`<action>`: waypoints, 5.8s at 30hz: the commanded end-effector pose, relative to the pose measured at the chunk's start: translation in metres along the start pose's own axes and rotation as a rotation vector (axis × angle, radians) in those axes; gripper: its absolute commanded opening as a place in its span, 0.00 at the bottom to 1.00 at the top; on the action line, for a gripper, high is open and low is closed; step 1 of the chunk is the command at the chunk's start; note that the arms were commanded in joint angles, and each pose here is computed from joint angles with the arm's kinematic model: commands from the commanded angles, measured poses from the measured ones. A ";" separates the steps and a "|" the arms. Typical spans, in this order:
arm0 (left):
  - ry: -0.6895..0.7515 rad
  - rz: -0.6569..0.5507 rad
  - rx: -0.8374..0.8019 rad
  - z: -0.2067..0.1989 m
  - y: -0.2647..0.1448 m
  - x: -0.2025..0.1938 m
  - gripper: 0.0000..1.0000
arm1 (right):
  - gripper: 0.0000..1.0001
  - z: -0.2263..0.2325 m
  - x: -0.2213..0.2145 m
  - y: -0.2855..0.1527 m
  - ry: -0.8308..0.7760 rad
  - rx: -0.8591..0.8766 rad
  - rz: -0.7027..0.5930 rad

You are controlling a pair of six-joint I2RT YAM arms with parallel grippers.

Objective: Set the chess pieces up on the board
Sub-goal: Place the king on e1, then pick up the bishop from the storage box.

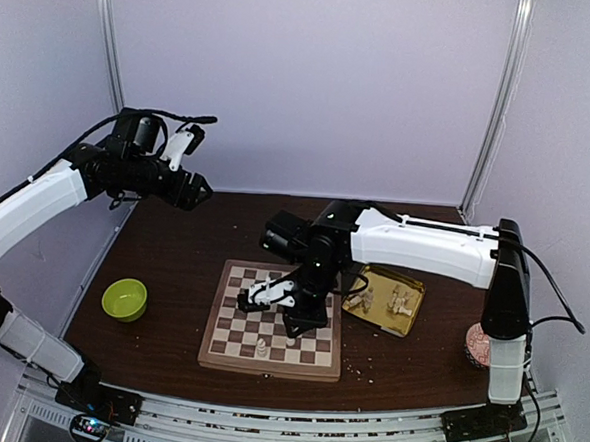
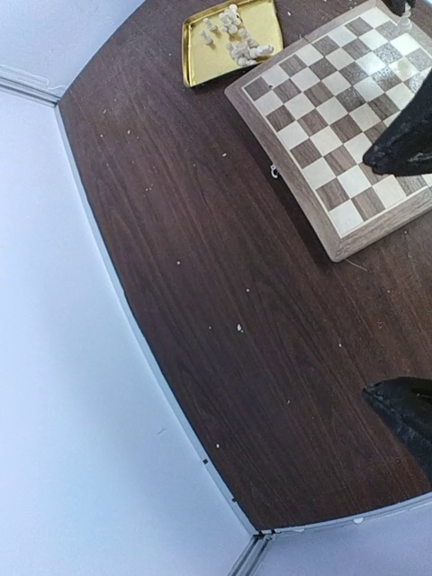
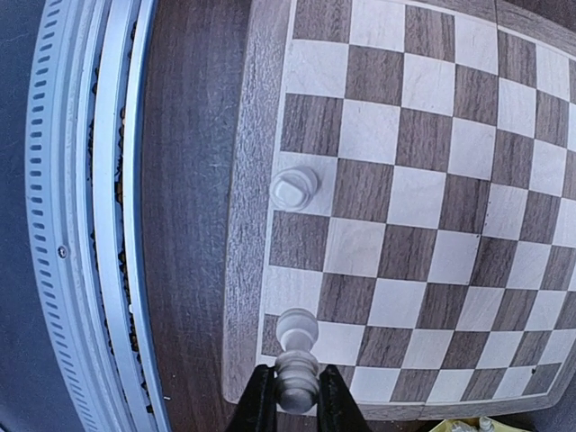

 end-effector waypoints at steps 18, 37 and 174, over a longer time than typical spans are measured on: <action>0.021 -0.015 0.021 0.002 -0.004 0.000 0.79 | 0.03 0.011 0.019 0.031 -0.018 0.020 0.002; 0.023 -0.018 0.017 0.002 -0.005 0.000 0.79 | 0.04 0.005 0.025 0.045 0.003 0.017 0.015; 0.007 0.031 -0.059 -0.006 0.016 -0.007 0.79 | 0.04 -0.126 -0.165 -0.007 0.596 -0.094 -0.006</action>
Point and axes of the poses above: each gripper's point midway between its finger pads, its own y axis out along the fingers, its own z axis along the line the jaws close on, x = y × z, the point moved 7 cm from there along -y, back along the fingers, and after that the axes turned 8 degrees about y, right-handed, at the moved point
